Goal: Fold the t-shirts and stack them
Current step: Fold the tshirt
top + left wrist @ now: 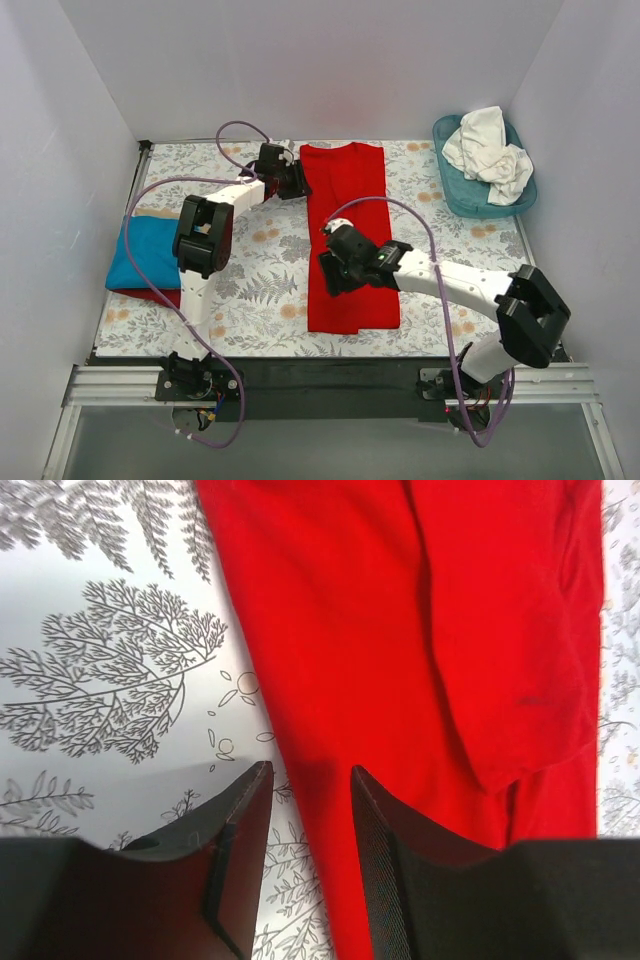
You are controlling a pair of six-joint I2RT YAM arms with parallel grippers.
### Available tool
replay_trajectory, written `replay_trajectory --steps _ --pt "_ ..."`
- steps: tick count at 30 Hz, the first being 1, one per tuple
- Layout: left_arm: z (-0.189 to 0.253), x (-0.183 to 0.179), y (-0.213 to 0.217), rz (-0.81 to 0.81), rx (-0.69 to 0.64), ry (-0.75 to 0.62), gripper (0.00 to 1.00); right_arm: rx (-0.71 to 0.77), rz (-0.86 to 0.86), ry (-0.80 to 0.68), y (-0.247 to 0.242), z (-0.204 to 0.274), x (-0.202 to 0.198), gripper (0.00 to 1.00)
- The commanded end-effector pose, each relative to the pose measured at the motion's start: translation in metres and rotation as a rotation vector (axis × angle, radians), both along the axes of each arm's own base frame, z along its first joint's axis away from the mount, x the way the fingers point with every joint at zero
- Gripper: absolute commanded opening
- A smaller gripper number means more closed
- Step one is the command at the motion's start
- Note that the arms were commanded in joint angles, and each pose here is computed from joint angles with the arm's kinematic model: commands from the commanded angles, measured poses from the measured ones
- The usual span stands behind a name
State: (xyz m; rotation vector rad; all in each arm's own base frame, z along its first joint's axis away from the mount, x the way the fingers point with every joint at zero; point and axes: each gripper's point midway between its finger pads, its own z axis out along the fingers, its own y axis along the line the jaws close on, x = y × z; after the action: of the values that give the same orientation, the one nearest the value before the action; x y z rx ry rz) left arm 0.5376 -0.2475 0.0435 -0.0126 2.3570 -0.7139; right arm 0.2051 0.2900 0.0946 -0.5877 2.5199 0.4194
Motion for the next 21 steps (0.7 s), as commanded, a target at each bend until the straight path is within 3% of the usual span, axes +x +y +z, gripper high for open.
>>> replay_trajectory --steps 1,7,11,21 --pt "0.006 0.006 -0.007 -0.035 0.009 -0.034 0.36 0.015 -0.018 -0.046 0.032 0.005 0.003 0.62" --pt "-0.009 0.014 0.0 -0.007 0.058 -0.025 0.32 -0.038 0.061 -0.024 0.065 -0.016 -0.025 0.61" --pt "-0.016 0.018 -0.002 -0.012 0.058 -0.021 0.27 -0.075 0.095 -0.018 0.078 -0.026 -0.036 0.53" --pt "-0.029 0.021 -0.002 0.001 0.063 -0.003 0.2 -0.166 0.137 0.014 0.085 -0.055 -0.058 0.47"
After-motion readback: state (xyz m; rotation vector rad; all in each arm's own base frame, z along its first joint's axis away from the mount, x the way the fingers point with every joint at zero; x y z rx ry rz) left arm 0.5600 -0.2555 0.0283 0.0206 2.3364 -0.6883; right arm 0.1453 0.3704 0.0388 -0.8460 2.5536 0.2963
